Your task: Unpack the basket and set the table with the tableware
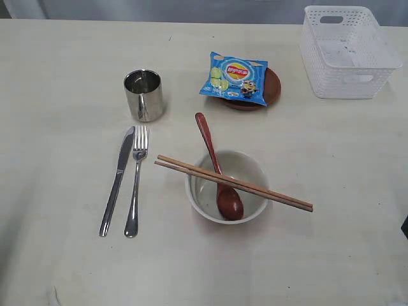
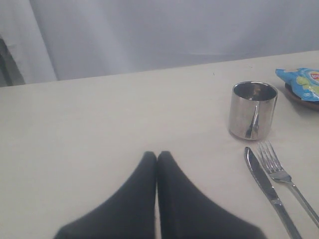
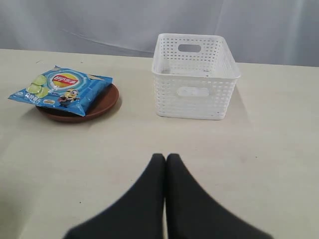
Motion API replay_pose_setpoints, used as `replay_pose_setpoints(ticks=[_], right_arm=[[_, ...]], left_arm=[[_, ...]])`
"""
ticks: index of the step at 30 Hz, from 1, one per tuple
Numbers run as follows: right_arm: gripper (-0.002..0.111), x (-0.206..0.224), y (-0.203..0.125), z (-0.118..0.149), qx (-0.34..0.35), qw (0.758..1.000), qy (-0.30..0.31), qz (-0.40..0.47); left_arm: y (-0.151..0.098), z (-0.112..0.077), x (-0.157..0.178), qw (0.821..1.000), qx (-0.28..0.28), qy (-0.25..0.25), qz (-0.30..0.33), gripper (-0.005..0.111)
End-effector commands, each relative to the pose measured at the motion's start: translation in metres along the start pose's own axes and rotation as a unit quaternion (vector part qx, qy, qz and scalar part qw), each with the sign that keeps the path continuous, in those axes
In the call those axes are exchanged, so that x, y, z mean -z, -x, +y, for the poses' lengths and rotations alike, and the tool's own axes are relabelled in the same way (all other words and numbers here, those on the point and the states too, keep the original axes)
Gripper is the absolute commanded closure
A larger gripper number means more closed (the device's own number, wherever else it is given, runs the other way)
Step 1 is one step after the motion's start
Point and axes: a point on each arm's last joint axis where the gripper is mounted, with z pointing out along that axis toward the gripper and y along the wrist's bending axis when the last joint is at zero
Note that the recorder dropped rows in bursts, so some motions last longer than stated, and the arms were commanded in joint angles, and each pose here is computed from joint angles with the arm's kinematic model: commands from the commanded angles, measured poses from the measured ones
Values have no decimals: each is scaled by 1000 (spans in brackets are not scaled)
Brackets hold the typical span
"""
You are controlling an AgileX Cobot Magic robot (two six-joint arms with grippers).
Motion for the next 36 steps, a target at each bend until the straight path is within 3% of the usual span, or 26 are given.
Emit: replay_pose_setpoints(ticks=[1, 36], right_arm=[[109, 0, 0, 0, 4, 1000, 1, -4], [109, 0, 0, 0, -2, 1000, 1, -4]], left_arm=[[0, 0, 0, 1000, 1, 1, -4, 107], [0, 0, 0, 1000, 5, 0, -4, 107]])
